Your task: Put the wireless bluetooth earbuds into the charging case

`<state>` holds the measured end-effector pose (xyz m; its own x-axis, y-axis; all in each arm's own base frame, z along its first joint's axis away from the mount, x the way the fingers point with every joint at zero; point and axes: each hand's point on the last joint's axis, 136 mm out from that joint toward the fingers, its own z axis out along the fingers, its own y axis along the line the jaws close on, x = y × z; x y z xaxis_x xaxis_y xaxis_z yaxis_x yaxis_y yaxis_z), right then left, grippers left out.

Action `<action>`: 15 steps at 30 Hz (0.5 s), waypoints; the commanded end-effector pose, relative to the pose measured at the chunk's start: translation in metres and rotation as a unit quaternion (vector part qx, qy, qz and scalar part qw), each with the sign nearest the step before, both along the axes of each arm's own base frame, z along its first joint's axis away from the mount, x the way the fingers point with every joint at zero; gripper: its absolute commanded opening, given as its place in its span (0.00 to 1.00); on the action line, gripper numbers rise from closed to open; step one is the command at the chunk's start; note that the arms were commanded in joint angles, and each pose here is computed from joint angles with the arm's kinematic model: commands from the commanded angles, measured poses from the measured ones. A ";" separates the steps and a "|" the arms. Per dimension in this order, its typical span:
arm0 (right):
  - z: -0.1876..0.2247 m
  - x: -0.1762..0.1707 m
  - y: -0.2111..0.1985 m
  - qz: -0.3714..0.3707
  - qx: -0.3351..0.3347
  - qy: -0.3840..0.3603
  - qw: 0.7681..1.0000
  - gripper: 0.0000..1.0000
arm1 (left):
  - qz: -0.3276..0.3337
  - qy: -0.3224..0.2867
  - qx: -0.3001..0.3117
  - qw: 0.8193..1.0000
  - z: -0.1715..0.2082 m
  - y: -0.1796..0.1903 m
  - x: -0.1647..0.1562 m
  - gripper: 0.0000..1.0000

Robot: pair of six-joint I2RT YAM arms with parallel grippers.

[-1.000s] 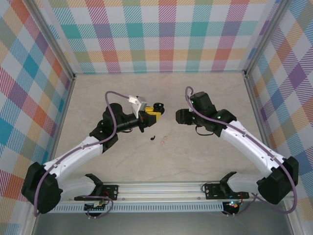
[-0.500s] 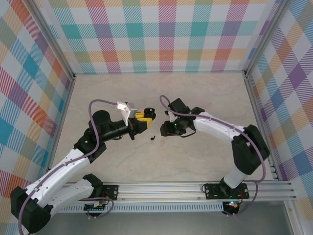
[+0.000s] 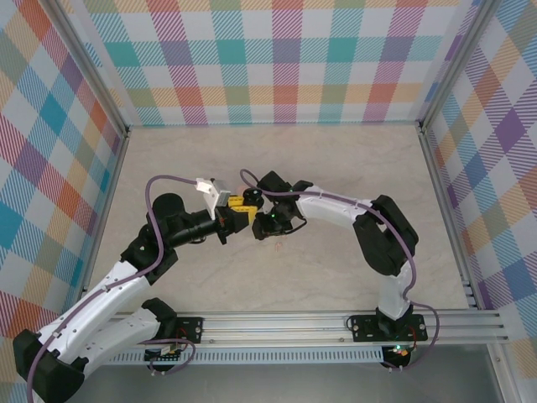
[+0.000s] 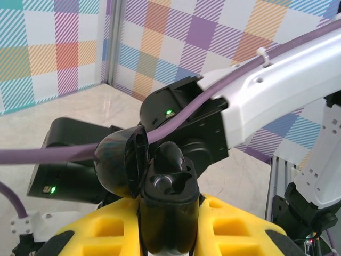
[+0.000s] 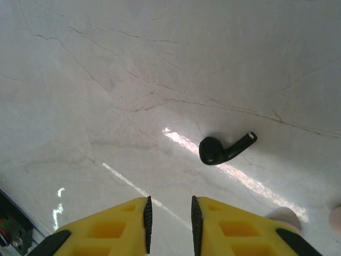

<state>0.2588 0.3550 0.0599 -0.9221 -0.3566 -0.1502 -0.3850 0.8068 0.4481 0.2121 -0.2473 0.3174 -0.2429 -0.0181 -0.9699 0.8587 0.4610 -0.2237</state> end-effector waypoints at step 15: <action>-0.029 -0.005 0.004 0.009 -0.045 0.035 0.998 0.26 | 0.003 -0.007 -0.003 1.000 0.003 0.001 -0.002 0.14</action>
<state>0.2538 0.3551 0.0322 -0.9250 -0.3749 -0.0610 -0.3662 0.8373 0.4060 0.2127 -0.2464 0.3183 -0.2399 -0.0209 -0.9706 0.8561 0.4669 -0.2217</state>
